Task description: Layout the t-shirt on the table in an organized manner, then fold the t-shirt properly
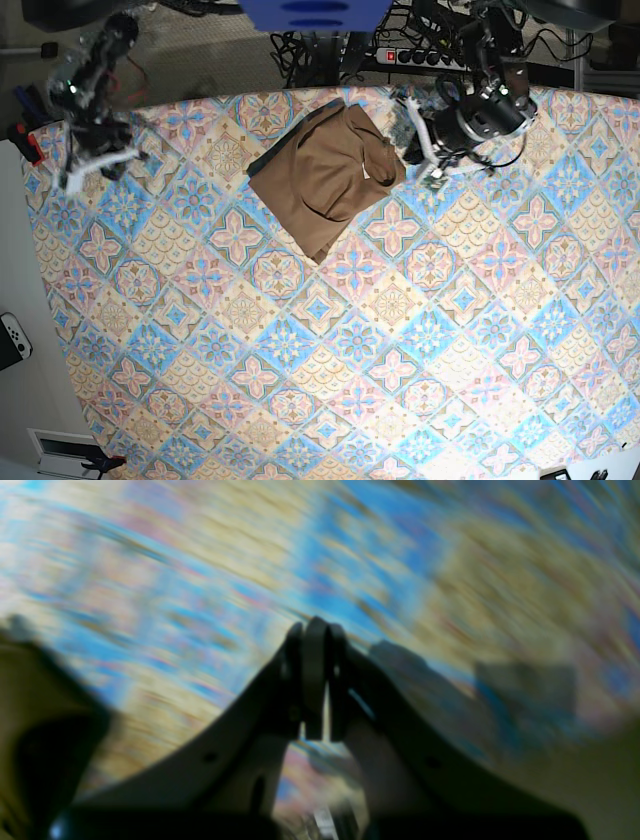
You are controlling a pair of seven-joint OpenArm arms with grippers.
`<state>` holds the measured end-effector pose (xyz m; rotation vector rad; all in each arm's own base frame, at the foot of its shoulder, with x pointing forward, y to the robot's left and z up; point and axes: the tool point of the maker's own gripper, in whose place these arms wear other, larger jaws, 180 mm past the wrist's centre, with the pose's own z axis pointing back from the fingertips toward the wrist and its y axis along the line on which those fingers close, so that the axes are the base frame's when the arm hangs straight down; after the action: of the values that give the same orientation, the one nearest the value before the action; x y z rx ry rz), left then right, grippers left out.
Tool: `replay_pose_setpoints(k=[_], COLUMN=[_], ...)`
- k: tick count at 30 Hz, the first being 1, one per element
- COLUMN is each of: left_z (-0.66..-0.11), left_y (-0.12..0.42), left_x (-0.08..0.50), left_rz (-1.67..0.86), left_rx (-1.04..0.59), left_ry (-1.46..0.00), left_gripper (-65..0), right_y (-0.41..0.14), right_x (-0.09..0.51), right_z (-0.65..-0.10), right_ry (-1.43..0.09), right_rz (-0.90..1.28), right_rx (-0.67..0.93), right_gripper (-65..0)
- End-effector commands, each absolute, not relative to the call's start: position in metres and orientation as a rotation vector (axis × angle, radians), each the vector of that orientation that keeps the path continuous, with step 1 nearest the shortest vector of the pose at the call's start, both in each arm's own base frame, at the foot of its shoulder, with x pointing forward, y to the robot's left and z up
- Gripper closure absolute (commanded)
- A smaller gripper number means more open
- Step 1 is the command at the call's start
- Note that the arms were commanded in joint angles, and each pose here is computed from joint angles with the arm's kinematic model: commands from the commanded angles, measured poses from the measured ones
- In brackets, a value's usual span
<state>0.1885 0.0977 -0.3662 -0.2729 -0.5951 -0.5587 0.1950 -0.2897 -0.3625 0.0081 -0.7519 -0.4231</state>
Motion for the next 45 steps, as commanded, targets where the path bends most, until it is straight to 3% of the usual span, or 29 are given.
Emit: replay_pose_setpoints(k=[1, 9, 17, 29, 45], left_z=[-0.36, -0.376, -0.385, -0.42, -0.493], left_y=[0.096, 0.094, 0.074, 0.074, 0.082], left_x=[0.189, 0.148, 0.097, 0.042, -0.025], left_rz=[-0.564, -0.649, -0.749, -0.837, -0.808], left_rx=[-0.281, -0.317, -0.43, -0.432, -0.484], left_ry=[-0.621, -0.533, -0.468, -0.274, -0.027], left_gripper=[0.0, 0.0, 0.0, 0.0, 0.0], right_y=[-0.302, -0.333, -0.327, -0.332, -0.333], right_x=[0.193, 0.126, 0.067, 0.042, -0.032], right_z=[-0.35, -0.358, -0.372, -0.365, -0.429], right_ry=[-0.794, -0.769, -0.716, -0.778, -0.601], right_rz=[-0.423, -0.537, -0.648, -0.672, -0.804], right_rx=[-0.025, -0.149, -0.195, -0.264, -0.277], right_gripper=[0.0, 0.0, 0.0, 0.0, 0.0])
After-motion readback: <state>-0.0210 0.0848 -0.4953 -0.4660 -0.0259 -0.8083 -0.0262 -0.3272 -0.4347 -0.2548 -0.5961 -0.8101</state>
